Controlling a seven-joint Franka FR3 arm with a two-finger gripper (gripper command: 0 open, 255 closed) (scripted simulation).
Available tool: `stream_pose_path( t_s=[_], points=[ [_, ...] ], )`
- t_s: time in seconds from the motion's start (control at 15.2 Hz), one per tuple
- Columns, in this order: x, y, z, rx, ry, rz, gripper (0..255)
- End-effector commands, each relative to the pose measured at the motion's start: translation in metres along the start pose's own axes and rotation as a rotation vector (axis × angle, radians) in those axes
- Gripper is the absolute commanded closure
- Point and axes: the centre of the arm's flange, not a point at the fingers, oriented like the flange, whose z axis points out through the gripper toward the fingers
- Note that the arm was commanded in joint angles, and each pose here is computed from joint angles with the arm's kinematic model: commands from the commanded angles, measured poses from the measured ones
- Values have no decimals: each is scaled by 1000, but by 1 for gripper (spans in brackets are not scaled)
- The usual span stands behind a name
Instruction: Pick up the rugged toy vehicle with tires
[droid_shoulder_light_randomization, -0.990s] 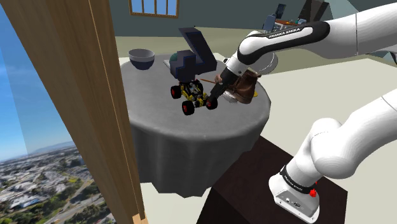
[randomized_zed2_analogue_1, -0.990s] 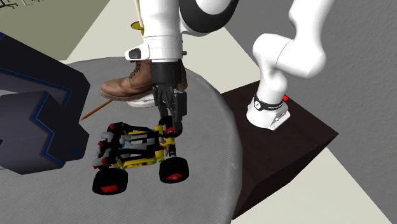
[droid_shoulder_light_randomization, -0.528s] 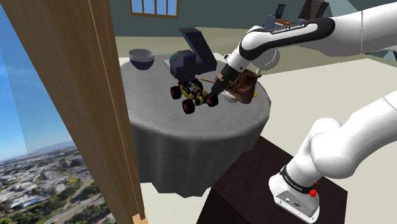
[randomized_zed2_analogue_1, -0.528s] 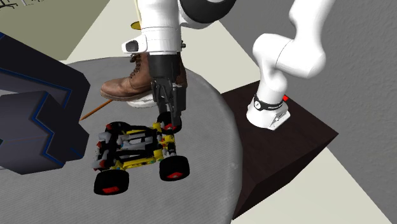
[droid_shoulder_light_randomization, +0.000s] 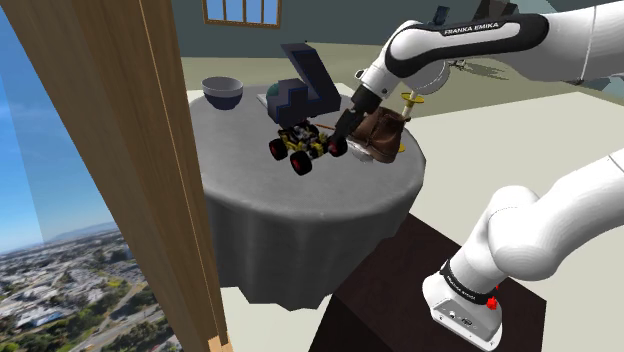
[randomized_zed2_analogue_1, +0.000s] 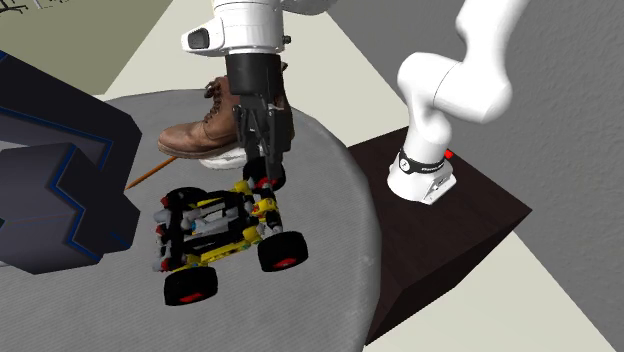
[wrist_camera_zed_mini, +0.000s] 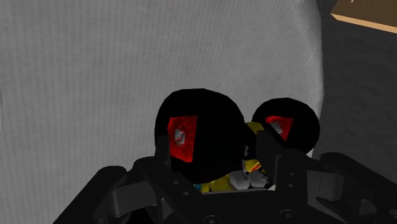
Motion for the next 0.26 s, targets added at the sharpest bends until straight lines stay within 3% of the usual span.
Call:
stream_pose_path(
  t_s=[0.0, 0.2],
  points=[
    [3, -4, -10, 0, 1, -1, 255],
    [4, -6, -16, 0, 1, -1, 255]
  ],
)
